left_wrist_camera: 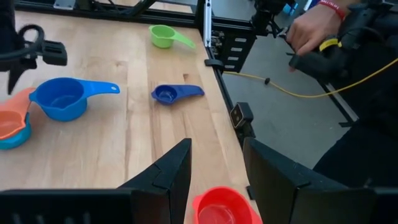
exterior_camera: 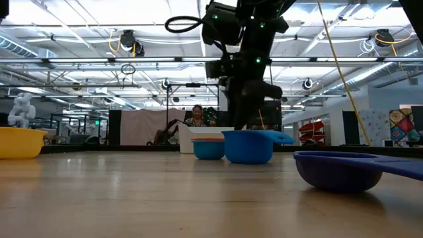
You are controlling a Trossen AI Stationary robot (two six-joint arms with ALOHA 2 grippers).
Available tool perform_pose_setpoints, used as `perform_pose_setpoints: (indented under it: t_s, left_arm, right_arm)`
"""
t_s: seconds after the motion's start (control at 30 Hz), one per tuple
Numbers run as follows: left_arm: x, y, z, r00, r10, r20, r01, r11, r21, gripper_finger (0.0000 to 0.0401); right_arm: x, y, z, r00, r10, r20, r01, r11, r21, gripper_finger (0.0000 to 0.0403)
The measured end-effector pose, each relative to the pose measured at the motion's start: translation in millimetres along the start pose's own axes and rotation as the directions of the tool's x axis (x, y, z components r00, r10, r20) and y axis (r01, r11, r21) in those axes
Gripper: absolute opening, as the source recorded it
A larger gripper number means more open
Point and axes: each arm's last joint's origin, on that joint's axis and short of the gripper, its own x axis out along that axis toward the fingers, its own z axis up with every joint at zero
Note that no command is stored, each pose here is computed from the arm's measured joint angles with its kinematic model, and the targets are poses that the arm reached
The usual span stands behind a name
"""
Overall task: Nest measuring cups in basket
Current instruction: Stack the nested measuring cups on top of the green measuring cup
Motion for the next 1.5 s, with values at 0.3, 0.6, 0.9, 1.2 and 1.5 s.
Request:
perform_pose_setpoints:
  t_s: [0.3, 0.6, 0.9, 1.2, 1.5]
  left_arm:
    - [-0.1, 0.0, 0.1, 1.0, -0.001, 0.001, 0.001, 1.0, 0.003, 0.015]
    - [0.0, 0.0, 0.2, 1.0, -0.001, 0.002, 0.001, 1.0, 0.004, 0.015]
    - [0.0, -0.1, 0.3, 1.0, -0.001, 0.002, 0.001, 1.0, 0.015, 0.015]
    - [0.0, -0.1, 0.3, 1.0, -0.001, 0.002, 0.001, 1.0, 0.03, 0.015]
    - [0.1, 0.1, 0.3, 1.0, 0.0, 0.002, 0.0, 0.999, 0.037, 0.015]
  right_arm:
    - [0.4, 1.3, -10.4, 0.99, 0.129, -0.064, -0.108, 0.961, 0.254, 0.016]
    - [-13.3, -2.8, -8.8, 0.995, 0.097, -0.01, -0.086, 0.917, 0.389, 0.016]
    - [-19.9, 6.8, 18.3, 0.975, 0.037, 0.217, -0.115, 0.926, 0.36, 0.016]
    - [-5.6, 19.0, 21.9, 0.981, 0.063, 0.182, -0.123, 0.932, 0.34, 0.016]
    - [8.2, 20.1, 38.8, 0.982, 0.07, 0.176, -0.124, 0.939, 0.32, 0.0174]
